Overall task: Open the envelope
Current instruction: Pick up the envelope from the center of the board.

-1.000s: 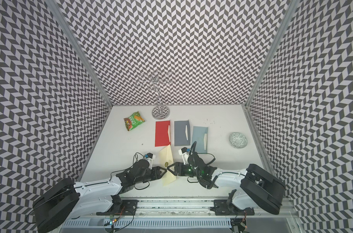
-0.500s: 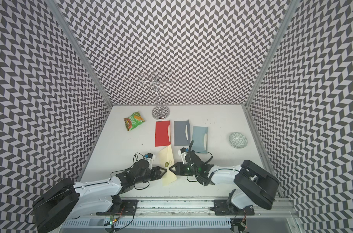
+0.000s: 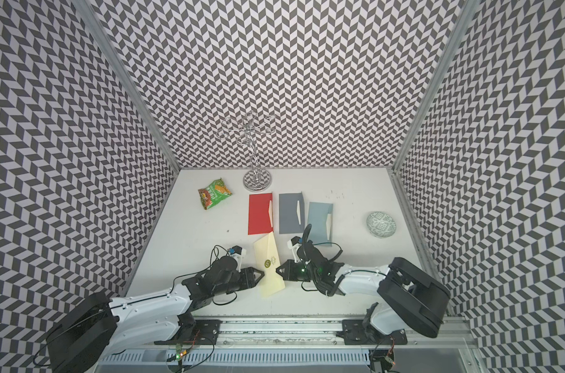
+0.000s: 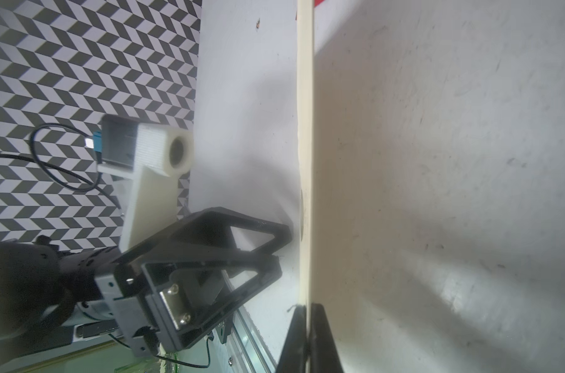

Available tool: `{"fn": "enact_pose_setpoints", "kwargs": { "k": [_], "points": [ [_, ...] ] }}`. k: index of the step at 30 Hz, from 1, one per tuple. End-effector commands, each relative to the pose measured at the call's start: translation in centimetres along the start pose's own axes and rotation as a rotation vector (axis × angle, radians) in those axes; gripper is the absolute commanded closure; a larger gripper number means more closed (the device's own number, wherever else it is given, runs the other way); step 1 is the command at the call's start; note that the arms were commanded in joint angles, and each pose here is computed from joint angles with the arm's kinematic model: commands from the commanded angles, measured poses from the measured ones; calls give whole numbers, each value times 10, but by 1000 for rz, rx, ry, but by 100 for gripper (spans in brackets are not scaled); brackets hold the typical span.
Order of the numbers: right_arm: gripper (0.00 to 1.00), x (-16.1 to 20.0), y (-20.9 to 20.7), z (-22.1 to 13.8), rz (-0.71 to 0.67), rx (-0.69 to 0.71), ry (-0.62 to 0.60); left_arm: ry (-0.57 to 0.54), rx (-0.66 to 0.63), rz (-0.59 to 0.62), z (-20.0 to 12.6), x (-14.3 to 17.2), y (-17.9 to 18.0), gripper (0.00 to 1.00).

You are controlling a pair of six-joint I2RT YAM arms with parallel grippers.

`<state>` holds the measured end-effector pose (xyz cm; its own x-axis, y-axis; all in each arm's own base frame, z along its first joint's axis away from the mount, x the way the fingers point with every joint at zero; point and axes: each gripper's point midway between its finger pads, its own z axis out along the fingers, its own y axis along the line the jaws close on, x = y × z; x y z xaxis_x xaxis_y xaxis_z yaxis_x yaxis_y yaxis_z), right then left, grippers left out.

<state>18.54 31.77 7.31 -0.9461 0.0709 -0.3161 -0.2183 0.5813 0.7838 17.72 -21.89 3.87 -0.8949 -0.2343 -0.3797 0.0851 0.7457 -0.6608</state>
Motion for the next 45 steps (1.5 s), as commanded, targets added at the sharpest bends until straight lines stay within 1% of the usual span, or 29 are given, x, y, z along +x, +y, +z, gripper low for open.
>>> {"fn": "enact_pose_setpoints", "kwargs": {
  "k": [1, 5, 10, 16, 18, 20, 23, 26, 28, 32, 34, 36, 39, 41, 45],
  "points": [
    [100, -14, 15, -12, -52, -47, -68, -47, -9, 0, -7, -11, -5, 45],
    [100, -23, 23, -28, -100, -68, -134, -128, 34, 10, -18, -31, -23, 44],
    [100, -40, 34, -58, -153, -89, -264, -242, 105, 36, -36, -60, -48, 42],
    [100, -60, 42, -99, -199, -152, -428, -387, 299, 116, -67, -92, -88, 40],
    [100, -64, 46, -112, -217, -200, -473, -425, 372, 139, -79, -101, -99, 36],
    [100, -67, 48, -122, -228, -238, -489, -452, 471, 163, -92, -110, -111, 33],
    [100, -69, 58, -135, -275, -319, -484, -448, 572, 190, -104, -123, -124, 33],
    [100, -68, 69, -142, -319, -390, -464, -406, 650, 236, -106, -132, -142, 31],
    [100, -66, 75, -143, -342, -435, -433, -362, 747, 274, -107, -129, -159, 31],
    [100, -62, 89, -143, -390, -502, -373, -288, 917, 299, -111, -123, -182, 30],
    [100, -63, 91, -138, -407, -494, -334, -299, 1032, 316, -129, -120, -194, 30],
    [100, -61, 94, -135, -425, -505, -300, -316, 1104, 317, -140, -120, -198, 31],
    [100, -59, 97, -133, -427, -542, -276, -263, 1105, 290, -127, -121, -193, 38],
    [100, -60, 97, -131, -423, -541, -269, -252, 1130, 284, -126, -119, -192, 43],
    [100, -64, 89, -127, -405, -511, -275, -230, 1161, 251, -120, -117, -188, 61]
  ]
}}
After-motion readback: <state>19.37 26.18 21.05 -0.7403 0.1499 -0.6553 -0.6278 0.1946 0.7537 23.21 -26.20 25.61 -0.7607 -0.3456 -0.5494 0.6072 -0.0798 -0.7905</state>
